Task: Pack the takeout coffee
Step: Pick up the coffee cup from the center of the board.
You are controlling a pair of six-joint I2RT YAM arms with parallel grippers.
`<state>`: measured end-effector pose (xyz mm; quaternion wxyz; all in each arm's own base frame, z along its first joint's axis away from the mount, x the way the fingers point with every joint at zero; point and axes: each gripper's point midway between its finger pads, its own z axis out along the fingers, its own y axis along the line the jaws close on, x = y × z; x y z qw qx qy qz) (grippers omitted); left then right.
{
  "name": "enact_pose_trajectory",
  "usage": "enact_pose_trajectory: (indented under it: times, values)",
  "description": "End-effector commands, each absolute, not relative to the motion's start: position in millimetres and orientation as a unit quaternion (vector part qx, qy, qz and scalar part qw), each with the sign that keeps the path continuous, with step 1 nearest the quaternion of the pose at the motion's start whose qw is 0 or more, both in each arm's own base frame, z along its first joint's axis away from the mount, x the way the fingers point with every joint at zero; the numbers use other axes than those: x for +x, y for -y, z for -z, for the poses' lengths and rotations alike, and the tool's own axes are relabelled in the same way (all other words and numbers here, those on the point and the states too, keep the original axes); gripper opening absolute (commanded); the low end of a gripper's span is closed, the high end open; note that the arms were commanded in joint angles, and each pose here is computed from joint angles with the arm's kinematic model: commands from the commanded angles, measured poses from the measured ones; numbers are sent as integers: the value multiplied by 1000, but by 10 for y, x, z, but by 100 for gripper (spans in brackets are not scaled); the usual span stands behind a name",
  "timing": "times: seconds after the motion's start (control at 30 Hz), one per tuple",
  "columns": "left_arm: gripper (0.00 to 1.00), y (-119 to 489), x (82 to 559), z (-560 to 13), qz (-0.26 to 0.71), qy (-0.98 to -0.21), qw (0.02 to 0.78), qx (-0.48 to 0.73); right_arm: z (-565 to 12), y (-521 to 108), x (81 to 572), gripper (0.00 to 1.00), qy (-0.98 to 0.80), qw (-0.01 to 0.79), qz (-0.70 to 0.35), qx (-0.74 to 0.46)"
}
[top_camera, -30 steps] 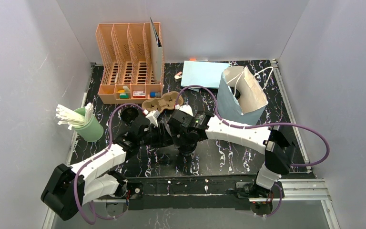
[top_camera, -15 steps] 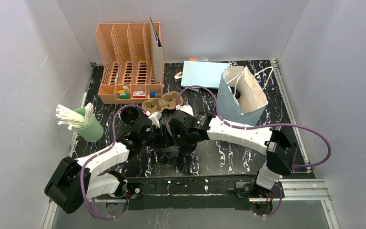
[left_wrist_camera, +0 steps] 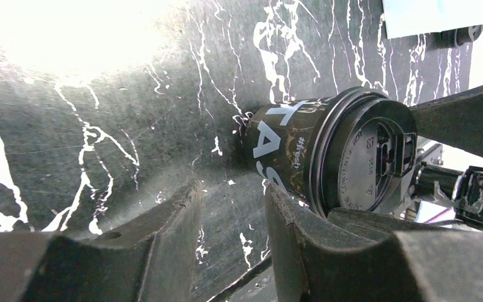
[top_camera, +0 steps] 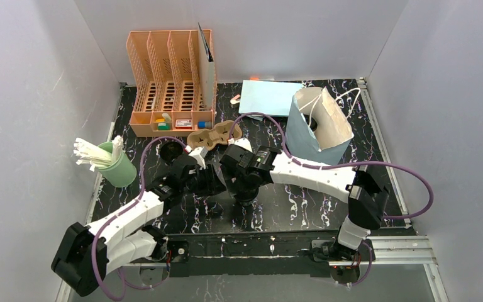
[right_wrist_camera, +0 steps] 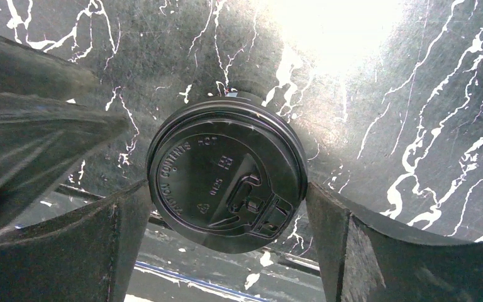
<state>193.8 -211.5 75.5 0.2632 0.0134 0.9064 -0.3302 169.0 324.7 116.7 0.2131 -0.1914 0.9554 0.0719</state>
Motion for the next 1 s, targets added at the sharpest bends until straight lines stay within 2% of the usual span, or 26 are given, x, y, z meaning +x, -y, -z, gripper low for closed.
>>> enact_pose_trajectory:
  times: [0.0,0.67,0.97]
  values:
    - [40,1964,1986,-869,296,-910,290,10,-1339,-3301,1724,98,-946,231,-81,-212]
    - [40,1977,2001,-937,305,-904,301,7,-1601,-3355,1734,96,-924,270,-136,-234]
    - [45,1833,1943,-898,304,-894,329,-24,-1330,-3293,1706,98,-933,245,-108,-240]
